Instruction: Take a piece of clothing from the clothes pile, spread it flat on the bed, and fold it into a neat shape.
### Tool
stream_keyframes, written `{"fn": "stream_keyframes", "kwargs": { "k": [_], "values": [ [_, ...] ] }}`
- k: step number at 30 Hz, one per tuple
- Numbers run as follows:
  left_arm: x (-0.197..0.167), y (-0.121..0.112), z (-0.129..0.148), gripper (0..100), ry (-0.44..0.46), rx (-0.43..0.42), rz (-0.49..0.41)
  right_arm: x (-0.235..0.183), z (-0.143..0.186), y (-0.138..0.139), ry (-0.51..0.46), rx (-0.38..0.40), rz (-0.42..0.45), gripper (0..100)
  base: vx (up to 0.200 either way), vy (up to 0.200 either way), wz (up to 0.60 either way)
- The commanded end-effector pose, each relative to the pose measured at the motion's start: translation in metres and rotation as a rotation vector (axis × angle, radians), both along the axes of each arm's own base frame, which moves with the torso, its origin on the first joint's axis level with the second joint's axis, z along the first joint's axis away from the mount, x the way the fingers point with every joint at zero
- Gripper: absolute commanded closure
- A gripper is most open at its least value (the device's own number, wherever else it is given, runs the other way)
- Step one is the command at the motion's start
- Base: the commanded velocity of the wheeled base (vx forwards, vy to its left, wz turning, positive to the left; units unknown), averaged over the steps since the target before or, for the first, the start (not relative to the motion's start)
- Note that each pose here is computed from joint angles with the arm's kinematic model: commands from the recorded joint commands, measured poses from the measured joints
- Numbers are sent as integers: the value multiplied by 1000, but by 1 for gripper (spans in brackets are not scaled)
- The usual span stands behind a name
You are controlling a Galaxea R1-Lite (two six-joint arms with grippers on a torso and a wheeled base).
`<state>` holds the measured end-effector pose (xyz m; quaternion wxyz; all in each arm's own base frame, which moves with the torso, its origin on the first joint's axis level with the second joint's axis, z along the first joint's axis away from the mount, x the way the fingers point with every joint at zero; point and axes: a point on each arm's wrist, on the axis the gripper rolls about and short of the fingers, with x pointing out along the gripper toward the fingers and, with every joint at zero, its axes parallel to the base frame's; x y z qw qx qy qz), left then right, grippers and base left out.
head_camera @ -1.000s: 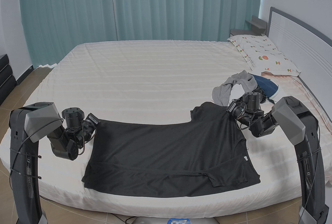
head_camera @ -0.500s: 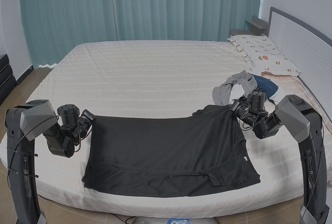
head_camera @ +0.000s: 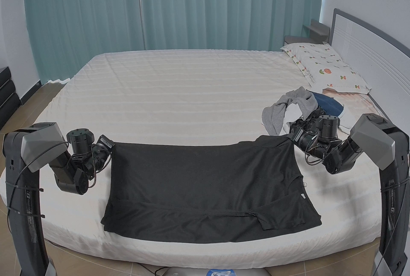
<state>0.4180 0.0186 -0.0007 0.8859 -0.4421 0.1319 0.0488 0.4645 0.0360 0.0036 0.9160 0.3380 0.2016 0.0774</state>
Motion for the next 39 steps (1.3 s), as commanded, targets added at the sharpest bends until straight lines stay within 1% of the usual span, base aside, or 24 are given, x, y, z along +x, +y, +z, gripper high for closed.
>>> {"fn": "stream_keyframes", "kwargs": {
  "k": [1,4,5,6,9,10,11,13,17,20,23,24,26,30,33,35,39],
  "values": [
    [-7,4,0,100,5,-10,-31,-12,10,-9,6,0,14,100,0,0,0],
    [-12,4,0,100,4,-25,-78,-19,10,-13,11,2,25,100,0,0,0],
    [-12,4,0,100,4,-25,-78,-19,10,-13,11,2,25,100,0,0,0],
    [-17,6,1,100,0,-35,-108,-26,10,-14,23,6,37,100,0,0,0],
    [-21,7,3,100,-2,-44,-133,-31,9,-17,31,10,44,100,0,0,0],
    [-25,10,5,100,-8,-51,-158,-41,7,-18,46,12,74,100,0,0,0],
    [-25,10,5,100,-9,-51,-158,-41,7,-18,47,13,76,100,0,0,0],
    [-30,17,7,100,-11,-63,-178,-55,0,-16,72,-4,128,100,0,0,0],
    [-33,24,10,100,-16,-73,-195,-65,-9,-17,75,-52,153,100,0,0,0],
    [-31,25,11,100,-45,-69,-194,-59,-10,-14,37,-56,144,100,0,0,0],
    [-29,23,8,100,-68,-61,-194,-48,-15,-11,-12,-76,113,100,0,0,0],
    [-29,23,8,100,-68,-61,-194,-48,-15,-11,-12,-76,113,100,0,0,0],
    [-27,23,7,100,-82,-59,-188,-31,-15,-5,-62,-91,75,100,0,0,0],
    [-25,24,8,100,-89,-56,-177,-13,-10,1,-127,-98,42,100,0,0,0],
    [-19,25,9,100,-105,-57,-145,-1,-8,9,-170,-107,9,100,0,0,0],
    [-17,25,9,100,-109,-75,-127,4,-8,13,-185,-111,-8,100,0,0,0],
    [-17,26,9,100,-109,-85,-123,6,-14,18,-182,-114,-5,100,0,0,0]
  ]
}}
